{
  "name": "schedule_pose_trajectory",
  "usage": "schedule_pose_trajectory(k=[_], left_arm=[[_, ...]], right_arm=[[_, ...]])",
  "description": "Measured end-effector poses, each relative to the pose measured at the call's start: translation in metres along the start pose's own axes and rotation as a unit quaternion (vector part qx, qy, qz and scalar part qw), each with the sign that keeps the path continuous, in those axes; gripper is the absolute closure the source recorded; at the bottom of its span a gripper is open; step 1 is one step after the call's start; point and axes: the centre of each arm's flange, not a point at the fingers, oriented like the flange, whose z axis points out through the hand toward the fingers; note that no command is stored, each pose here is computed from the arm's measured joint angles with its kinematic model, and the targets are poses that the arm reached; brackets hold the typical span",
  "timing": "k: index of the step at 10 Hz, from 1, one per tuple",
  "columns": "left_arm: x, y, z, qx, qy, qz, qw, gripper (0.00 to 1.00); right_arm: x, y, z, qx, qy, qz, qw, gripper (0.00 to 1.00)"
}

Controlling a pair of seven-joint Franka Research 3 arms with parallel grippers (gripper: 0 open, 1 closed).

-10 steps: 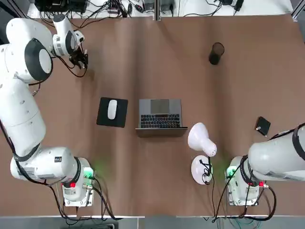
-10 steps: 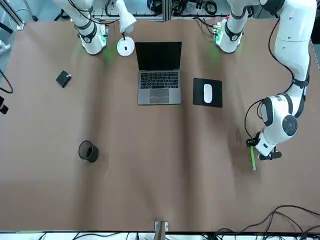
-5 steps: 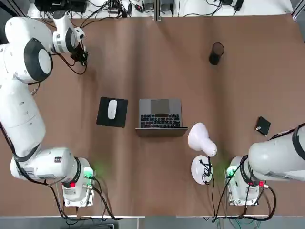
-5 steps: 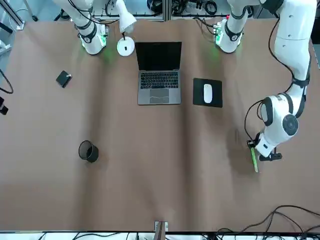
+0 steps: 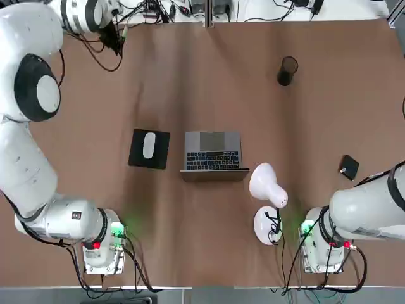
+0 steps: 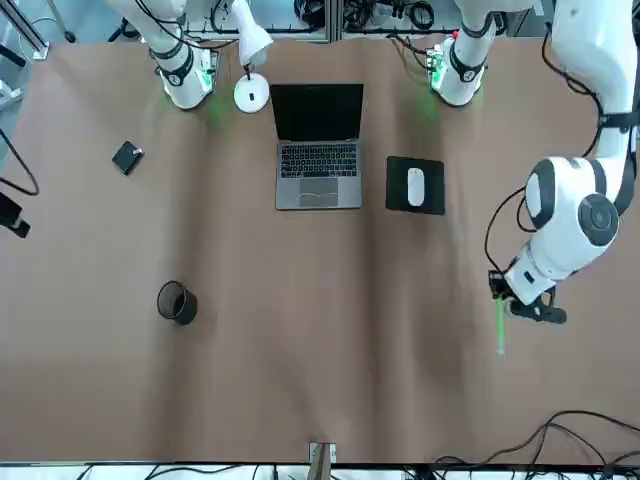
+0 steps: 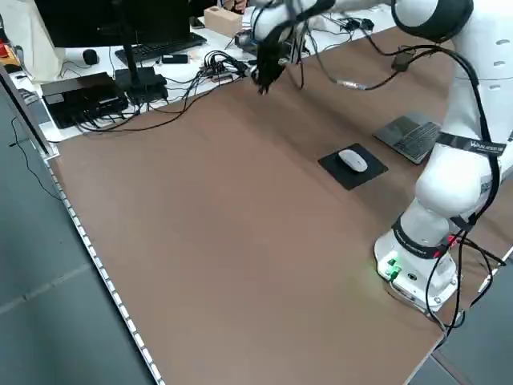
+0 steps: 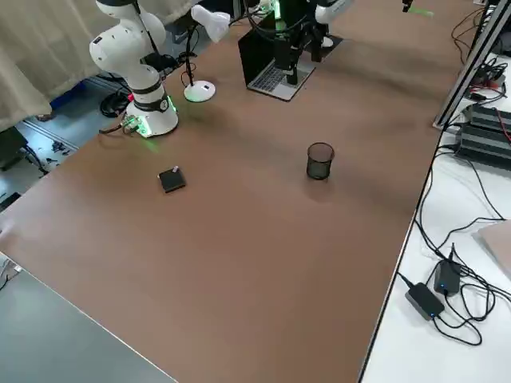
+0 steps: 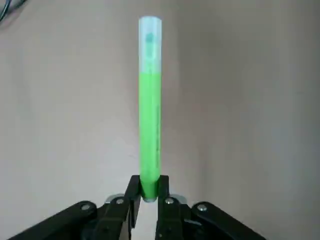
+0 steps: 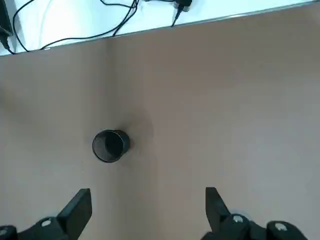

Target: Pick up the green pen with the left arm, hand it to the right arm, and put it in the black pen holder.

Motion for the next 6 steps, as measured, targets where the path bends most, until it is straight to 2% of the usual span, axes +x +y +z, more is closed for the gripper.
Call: schedule_pose_trajectory(k=[3, 6], left_arm=[[0.025, 0.083, -0.059, -0.016, 0.004, 0.124, 0.992, 0.82], [0.035, 0.145, -0.095, -0.032, 0.037, 0.238, 0.970, 0.82]], right_arm=[[-0.006, -0.049, 0.009, 0.003, -0.023, 0.070, 0.997, 0.00], [-0.016, -0.125, 0.023, 0.019, -0.045, 0.165, 0.985, 0.00]])
